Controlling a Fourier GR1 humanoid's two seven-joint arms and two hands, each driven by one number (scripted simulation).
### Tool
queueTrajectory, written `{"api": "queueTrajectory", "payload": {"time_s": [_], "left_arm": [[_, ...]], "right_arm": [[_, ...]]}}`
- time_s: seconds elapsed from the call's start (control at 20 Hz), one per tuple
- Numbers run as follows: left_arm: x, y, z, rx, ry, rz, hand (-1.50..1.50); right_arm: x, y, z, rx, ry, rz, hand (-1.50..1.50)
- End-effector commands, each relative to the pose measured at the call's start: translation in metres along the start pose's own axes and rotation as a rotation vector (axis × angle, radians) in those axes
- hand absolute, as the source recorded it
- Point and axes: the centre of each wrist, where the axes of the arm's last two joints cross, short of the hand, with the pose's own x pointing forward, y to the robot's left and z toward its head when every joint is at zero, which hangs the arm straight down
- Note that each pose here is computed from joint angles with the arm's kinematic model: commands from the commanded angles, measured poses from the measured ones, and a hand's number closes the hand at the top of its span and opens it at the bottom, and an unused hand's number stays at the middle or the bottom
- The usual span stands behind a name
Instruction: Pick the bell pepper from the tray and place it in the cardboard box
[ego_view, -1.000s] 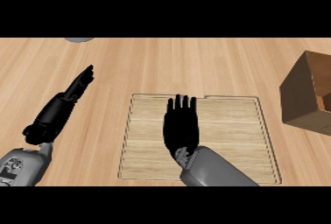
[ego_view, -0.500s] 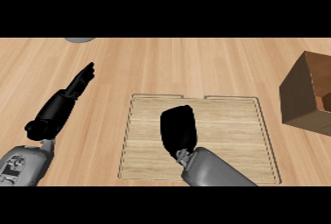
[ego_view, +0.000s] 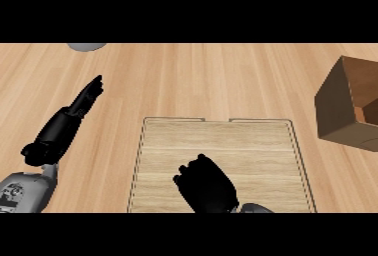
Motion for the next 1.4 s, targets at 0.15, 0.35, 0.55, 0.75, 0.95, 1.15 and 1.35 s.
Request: {"api": "queueTrajectory", "payload": {"time_s": [0.15,0.35,0.55,0.75,0.95,1.15,1.35], "left_arm": [[-0.001,0.007,0.006,0.009,0.017,0.013,0.00],[0.003,0.006,0.003,0.009,0.010,-0.007,0.00],[0.000,-0.004,0.003,0.007,0.015,0.008,0.00],[0.003,0.004,0.000,0.020,0.004,0.001,0.00],[0.007,0.005,-0.006,0.016,-0.008,0.003,0.00],[0.011,0.004,0.002,-0.011,-0.014,0.006,0.00],[0.007,-0.008,-0.009,-0.018,-0.025,0.007,0.00]], "right_arm": [[-0.025,-0.022,0.093,-0.179,-0.371,-0.086,1.50],[-0.053,-0.048,0.139,-0.301,-0.406,0.018,1.50],[-0.066,-0.069,0.175,-0.423,-0.325,-0.076,1.50],[-0.083,-0.078,0.181,-0.561,-0.115,-0.272,1.50],[-0.125,-0.094,0.188,-0.638,0.061,-0.328,1.50],[-0.175,-0.119,0.201,-0.717,0.170,-0.400,1.50],[-0.230,-0.109,0.205,-0.684,0.255,-0.444,1.50]]}}
